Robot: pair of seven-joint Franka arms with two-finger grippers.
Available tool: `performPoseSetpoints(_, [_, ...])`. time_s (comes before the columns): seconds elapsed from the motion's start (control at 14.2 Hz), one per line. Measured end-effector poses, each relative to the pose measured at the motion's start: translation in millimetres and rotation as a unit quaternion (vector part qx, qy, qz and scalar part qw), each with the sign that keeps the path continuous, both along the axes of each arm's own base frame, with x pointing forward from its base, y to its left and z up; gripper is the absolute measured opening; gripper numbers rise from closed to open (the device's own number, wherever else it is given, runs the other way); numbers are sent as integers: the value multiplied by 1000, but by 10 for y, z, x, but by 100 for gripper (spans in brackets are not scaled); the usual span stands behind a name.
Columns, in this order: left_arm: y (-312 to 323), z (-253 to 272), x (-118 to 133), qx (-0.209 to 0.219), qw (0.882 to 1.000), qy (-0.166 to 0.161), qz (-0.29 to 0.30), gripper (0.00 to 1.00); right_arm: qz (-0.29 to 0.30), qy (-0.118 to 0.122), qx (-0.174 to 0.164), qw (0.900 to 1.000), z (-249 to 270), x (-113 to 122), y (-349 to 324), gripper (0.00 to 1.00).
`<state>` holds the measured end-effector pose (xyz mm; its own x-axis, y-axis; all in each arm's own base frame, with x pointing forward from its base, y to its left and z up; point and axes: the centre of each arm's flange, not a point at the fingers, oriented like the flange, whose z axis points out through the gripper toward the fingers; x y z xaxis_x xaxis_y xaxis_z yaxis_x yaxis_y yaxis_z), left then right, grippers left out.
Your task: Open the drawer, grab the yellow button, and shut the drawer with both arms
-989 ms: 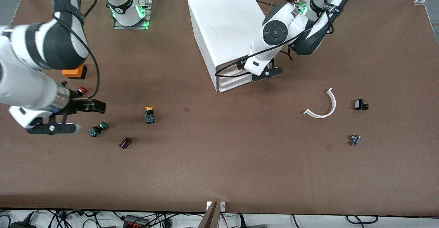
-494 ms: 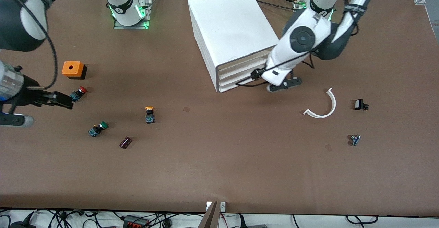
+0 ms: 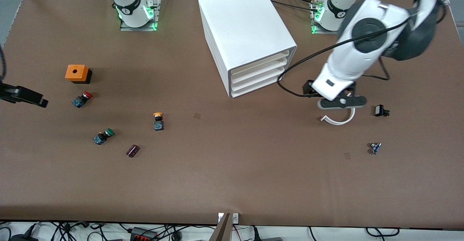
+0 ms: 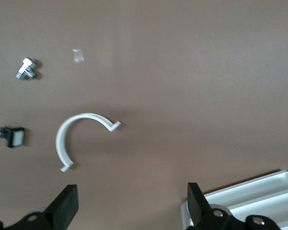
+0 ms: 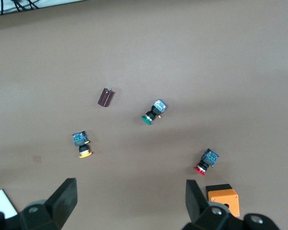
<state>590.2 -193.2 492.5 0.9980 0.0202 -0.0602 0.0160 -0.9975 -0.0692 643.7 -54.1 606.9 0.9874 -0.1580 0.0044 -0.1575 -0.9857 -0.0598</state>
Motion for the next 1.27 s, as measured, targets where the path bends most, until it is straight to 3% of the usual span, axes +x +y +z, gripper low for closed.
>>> performPoseSetpoints(0.21, [511, 211, 222, -12, 999, 5, -40, 100, 4, -4, -1, 1000, 96, -110, -163, 100])
performPoseSetpoints(0.42, [1128, 330, 334, -82, 996, 11, -44, 100, 22, 4, -27, 999, 99, -196, -116, 100])
performPoseSetpoints(0.57, [1561, 401, 343, -89, 994, 4, -67, 100, 37, 11, -44, 998, 89, -249, -7, 100])
performPoseSetpoints(1.06, [2053, 913, -281, -65, 997, -39, -30, 100, 43, 29, -46, 998, -18, -548, 51, 100])
performPoseSetpoints(1.27, [2098, 916, -375, -65, 996, -51, -36, 100, 43, 30, -45, 998, -82, -708, 61, 100])
